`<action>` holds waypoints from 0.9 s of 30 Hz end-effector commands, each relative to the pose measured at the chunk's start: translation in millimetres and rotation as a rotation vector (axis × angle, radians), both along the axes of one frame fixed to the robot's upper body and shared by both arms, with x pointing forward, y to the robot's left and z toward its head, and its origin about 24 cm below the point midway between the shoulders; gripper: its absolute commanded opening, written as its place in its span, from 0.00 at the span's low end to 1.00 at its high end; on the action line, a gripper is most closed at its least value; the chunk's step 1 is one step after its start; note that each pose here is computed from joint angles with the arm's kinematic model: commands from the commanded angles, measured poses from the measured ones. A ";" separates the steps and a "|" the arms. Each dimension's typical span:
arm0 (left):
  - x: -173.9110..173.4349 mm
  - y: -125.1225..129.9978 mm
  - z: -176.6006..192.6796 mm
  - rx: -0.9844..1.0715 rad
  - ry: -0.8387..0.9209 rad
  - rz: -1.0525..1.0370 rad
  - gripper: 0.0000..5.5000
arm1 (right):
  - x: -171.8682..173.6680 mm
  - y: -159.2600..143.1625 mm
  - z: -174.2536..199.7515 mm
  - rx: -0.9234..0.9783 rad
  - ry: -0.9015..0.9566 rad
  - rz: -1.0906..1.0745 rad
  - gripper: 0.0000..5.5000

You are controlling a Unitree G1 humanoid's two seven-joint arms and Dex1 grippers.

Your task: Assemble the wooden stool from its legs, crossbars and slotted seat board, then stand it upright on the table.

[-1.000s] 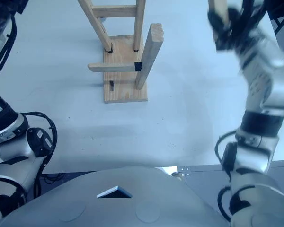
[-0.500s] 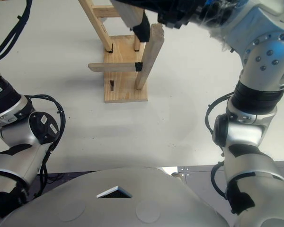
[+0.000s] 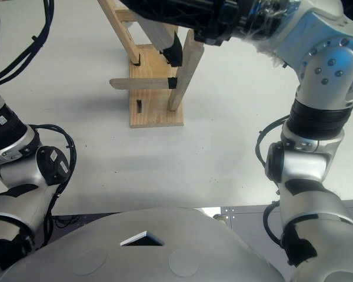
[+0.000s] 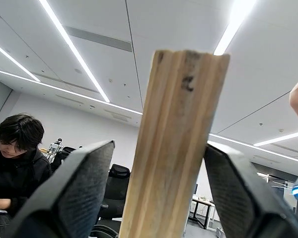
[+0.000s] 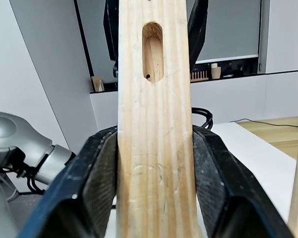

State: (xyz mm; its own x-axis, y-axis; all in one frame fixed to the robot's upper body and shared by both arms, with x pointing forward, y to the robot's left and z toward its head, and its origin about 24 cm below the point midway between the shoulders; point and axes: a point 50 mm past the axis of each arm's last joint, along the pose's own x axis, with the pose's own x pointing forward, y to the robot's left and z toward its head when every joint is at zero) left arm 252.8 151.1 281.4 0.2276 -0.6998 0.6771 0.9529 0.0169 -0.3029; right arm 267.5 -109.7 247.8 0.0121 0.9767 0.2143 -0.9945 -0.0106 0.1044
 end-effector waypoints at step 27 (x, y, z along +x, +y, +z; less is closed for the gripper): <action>-2.2 137.0 -4.6 0.073 -0.019 0.487 0.39 | 14.8 -5.3 -28.5 -0.281 -0.122 -0.179 0.37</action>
